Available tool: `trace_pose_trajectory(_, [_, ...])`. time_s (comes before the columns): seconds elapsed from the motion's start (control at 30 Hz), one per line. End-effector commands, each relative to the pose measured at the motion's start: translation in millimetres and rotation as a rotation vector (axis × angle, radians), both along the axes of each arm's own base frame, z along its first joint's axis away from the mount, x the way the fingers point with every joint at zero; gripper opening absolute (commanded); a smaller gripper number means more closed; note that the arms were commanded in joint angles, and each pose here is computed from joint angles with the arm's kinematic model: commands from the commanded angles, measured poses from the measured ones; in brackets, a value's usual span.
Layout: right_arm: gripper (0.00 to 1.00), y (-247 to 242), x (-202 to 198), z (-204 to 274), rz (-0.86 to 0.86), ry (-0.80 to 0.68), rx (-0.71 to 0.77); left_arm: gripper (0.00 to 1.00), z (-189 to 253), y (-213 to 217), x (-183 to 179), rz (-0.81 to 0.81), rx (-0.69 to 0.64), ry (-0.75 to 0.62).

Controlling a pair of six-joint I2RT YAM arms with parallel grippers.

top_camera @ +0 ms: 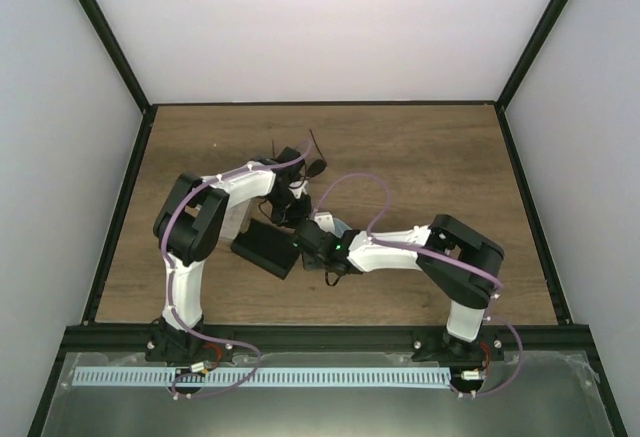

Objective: Organize the sunglasses
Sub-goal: Adjust the glasses cleaning cloth at the center of the board.

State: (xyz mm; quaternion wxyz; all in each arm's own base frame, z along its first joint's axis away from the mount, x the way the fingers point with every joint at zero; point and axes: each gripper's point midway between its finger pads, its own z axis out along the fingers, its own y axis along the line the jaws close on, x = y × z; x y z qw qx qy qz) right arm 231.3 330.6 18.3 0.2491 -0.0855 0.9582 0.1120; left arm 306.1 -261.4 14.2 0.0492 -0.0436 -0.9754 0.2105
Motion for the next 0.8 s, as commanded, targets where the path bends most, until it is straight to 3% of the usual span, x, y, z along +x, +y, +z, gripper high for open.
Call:
trace_pose_trajectory(0.0, [0.01, -44.0, -31.7, -27.0, -0.015, 0.114, -0.145, 0.04, -35.5, -2.1, -9.1, -0.022, 0.026, 0.031])
trace_pose_trajectory(0.33, [0.01, -47.8, -22.2, 6.6, -0.057, 0.048, -0.117, 0.04, -31.1, -1.0, -11.3, -0.021, 0.024, 0.029])
trace_pose_trajectory(0.67, [0.01, -58.2, -26.8, 38.9, -0.061, 0.036, -0.029, 0.04, 10.2, -6.3, -15.5, -0.020, -0.005, -0.055])
trace_pose_trajectory(0.7, [0.03, -56.9, -26.5, 37.3, -0.057, 0.037, -0.032, 0.04, 10.3, -7.3, -19.0, -0.019, -0.004, -0.053])
trace_pose_trajectory(0.77, [0.19, -53.7, -25.5, 33.5, -0.051, 0.042, -0.035, 0.04, 7.4, -8.3, -26.8, -0.017, -0.001, -0.041])
